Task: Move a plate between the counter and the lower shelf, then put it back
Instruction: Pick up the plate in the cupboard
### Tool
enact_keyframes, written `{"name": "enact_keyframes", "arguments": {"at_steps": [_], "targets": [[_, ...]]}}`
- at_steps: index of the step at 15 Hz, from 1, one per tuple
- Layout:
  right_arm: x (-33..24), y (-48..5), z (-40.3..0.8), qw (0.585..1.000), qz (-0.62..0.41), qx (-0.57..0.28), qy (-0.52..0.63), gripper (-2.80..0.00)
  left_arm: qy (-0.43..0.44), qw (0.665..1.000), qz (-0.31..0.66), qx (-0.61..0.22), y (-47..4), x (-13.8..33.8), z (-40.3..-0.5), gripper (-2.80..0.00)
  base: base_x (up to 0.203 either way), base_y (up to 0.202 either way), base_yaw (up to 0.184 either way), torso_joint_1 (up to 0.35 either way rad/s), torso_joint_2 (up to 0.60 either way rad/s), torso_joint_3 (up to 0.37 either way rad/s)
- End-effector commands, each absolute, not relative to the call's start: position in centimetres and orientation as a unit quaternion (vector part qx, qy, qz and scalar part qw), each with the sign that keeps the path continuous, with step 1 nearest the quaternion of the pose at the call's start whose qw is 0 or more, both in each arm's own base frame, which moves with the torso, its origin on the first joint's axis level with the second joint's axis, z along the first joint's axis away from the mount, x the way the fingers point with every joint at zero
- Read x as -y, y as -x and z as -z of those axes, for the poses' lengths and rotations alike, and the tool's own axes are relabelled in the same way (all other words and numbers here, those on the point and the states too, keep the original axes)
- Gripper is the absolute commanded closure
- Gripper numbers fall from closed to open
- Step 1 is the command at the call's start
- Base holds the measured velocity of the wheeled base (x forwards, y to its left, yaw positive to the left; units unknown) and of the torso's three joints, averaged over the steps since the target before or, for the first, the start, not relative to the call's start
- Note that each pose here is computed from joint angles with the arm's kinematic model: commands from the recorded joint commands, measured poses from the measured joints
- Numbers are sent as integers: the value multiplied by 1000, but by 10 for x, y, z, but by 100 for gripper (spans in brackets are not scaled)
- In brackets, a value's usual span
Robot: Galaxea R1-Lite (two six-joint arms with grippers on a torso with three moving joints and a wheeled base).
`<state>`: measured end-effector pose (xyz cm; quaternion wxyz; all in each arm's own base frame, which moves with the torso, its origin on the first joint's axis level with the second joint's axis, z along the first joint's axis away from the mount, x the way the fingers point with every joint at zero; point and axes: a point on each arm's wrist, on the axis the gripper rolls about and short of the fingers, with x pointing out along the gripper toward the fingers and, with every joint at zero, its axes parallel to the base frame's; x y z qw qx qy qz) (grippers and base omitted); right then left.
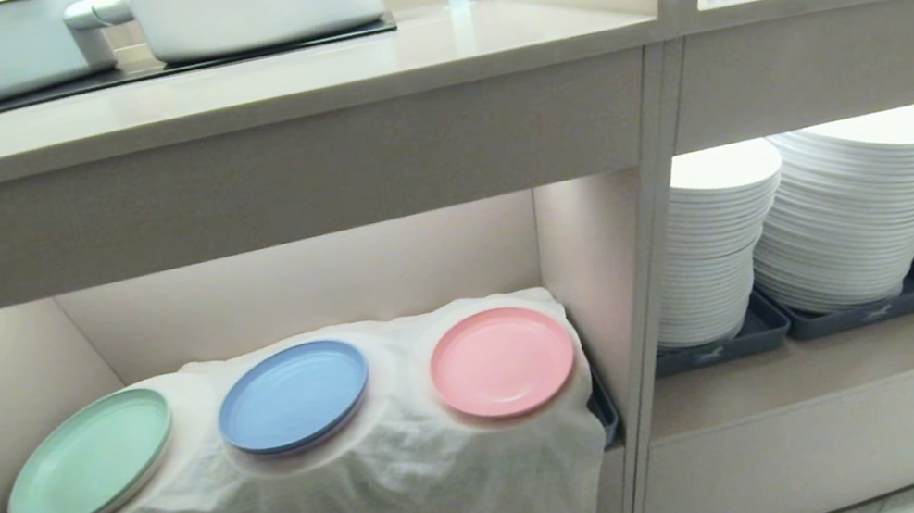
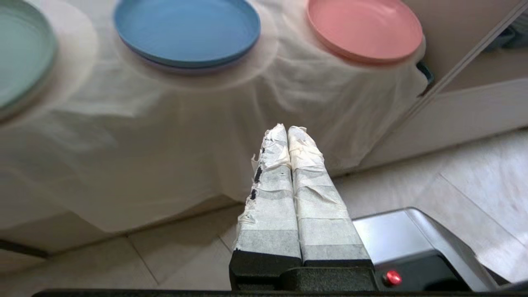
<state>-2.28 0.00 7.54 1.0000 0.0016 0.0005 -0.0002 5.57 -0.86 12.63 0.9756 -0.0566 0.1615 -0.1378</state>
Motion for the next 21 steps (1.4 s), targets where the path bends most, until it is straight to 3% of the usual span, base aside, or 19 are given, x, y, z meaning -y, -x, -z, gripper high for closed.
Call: {"name": "enact_keyframes", "arguments": {"at_steps": [1, 7, 21], "targets": [[0, 23, -75, 1000, 0, 0, -2, 0, 42, 988, 126, -76, -26, 6, -122, 0, 0, 0, 0, 0, 0, 0], [0, 23, -75, 1000, 1, 0, -2, 0, -16, 999, 37, 9, 18, 2, -91, 0, 0, 0, 0, 0, 0, 0], [0, 23, -75, 1000, 1, 0, -2, 0, -8, 1000, -5, 2, 23, 0, -76, 0, 0, 0, 0, 0, 0, 0]]}}
